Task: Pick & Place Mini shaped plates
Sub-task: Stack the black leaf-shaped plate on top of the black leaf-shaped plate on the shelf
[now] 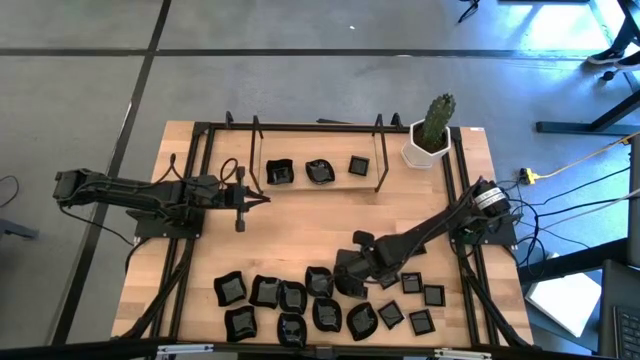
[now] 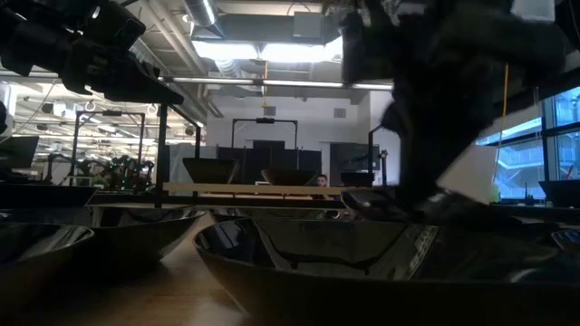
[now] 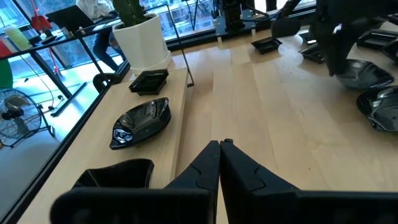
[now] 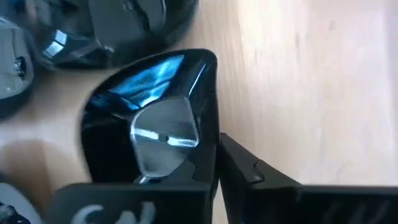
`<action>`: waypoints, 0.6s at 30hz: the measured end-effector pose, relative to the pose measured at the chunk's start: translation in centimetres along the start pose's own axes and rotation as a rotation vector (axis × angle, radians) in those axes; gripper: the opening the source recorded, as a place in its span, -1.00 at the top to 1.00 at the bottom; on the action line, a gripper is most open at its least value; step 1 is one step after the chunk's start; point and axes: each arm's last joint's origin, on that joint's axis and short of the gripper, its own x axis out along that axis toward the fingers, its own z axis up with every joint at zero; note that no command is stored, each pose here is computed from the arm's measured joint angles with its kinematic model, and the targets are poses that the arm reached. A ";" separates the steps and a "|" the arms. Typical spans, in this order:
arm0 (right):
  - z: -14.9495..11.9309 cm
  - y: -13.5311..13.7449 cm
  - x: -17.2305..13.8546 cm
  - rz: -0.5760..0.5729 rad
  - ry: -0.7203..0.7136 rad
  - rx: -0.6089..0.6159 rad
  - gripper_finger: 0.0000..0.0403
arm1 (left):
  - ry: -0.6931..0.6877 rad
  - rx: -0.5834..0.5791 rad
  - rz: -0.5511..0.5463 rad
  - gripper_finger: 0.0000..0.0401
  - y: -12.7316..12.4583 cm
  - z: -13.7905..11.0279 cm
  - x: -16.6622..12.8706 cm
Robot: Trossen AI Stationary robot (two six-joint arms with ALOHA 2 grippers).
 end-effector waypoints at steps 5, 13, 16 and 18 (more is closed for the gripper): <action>2.3 0.3 -2.4 -0.012 -0.023 -0.087 0.97 | 0.000 0.008 0.000 0.97 0.0 0.0 0.0; 6.9 -2.2 -7.8 -0.226 -0.095 -0.210 0.98 | 0.000 0.008 0.000 0.96 0.0 0.0 0.0; 8.4 -4.9 -9.0 -0.280 -0.068 -0.246 0.98 | 0.000 0.011 0.000 0.96 0.0 0.0 0.0; 9.4 -7.3 -9.4 -0.288 -0.037 -0.273 0.98 | 0.000 0.011 0.000 0.97 0.0 0.0 0.0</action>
